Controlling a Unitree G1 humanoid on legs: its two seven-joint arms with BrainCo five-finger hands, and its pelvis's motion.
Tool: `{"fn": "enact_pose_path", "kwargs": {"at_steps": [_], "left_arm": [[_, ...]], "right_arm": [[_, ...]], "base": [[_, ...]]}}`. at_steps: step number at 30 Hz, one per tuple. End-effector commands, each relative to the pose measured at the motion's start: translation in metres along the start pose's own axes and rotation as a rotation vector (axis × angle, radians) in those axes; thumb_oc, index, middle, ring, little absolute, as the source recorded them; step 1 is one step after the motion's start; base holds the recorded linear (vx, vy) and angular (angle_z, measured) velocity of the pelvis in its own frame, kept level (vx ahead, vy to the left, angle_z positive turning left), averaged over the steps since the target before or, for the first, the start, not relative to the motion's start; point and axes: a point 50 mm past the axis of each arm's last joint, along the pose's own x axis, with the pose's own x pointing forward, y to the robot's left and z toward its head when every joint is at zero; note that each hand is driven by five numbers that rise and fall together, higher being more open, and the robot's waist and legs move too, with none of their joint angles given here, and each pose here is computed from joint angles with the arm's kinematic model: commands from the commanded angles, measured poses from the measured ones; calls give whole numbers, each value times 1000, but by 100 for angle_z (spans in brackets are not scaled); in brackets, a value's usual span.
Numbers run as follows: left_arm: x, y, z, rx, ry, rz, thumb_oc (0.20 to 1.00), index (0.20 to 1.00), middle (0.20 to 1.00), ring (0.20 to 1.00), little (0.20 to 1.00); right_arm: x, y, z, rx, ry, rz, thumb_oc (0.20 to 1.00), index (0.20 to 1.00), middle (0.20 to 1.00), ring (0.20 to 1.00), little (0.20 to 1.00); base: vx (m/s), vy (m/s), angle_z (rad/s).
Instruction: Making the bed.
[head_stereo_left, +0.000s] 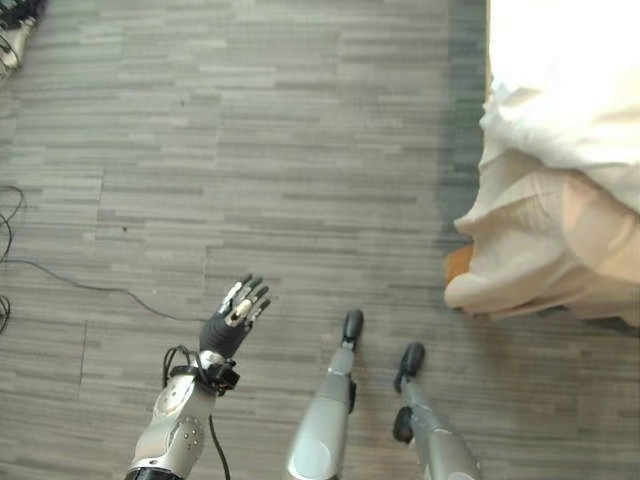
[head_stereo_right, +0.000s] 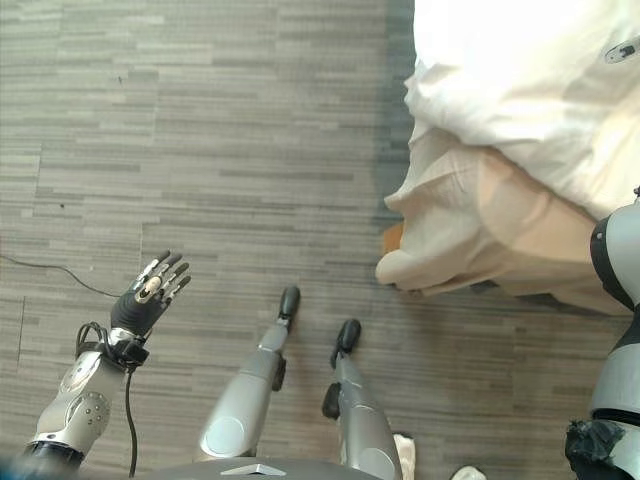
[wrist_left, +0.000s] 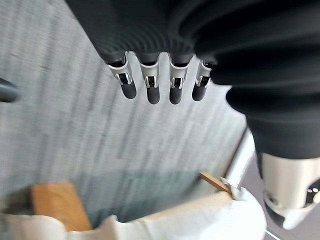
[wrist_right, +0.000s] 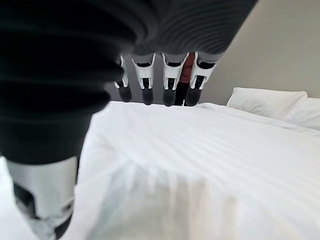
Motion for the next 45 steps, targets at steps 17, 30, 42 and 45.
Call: {"fn": "enact_pose_path", "kwargs": {"at_steps": [17, 30, 42, 45], "left_arm": [[20, -37, 35, 93, -215, -92, 1000, 1000, 1000, 1000, 1000], [10, -8, 24, 11, -229, 89, 1000, 1000, 1000, 1000, 1000], [10, 0, 2, -35, -186, 176, 1000, 1000, 1000, 1000, 1000], [13, -3, -5, -55, -163, 171, 1000, 1000, 1000, 1000, 1000]], "right_arm": [[0, -54, 1, 25, -65, -177, 200, 200, 200, 200, 200], [-93, 121, 69, 321, -700, 334, 200, 200, 200, 200, 200], [-307, 330, -17, 193, -440, 1118, 200, 200, 200, 200, 200], [-338, 360, -31, 124, -307, 1247, 200, 200, 200, 200, 200]], "base": [[-9, -16, -2], [10, 36, -6], [42, 75, 0], [2, 64, 4]]}}
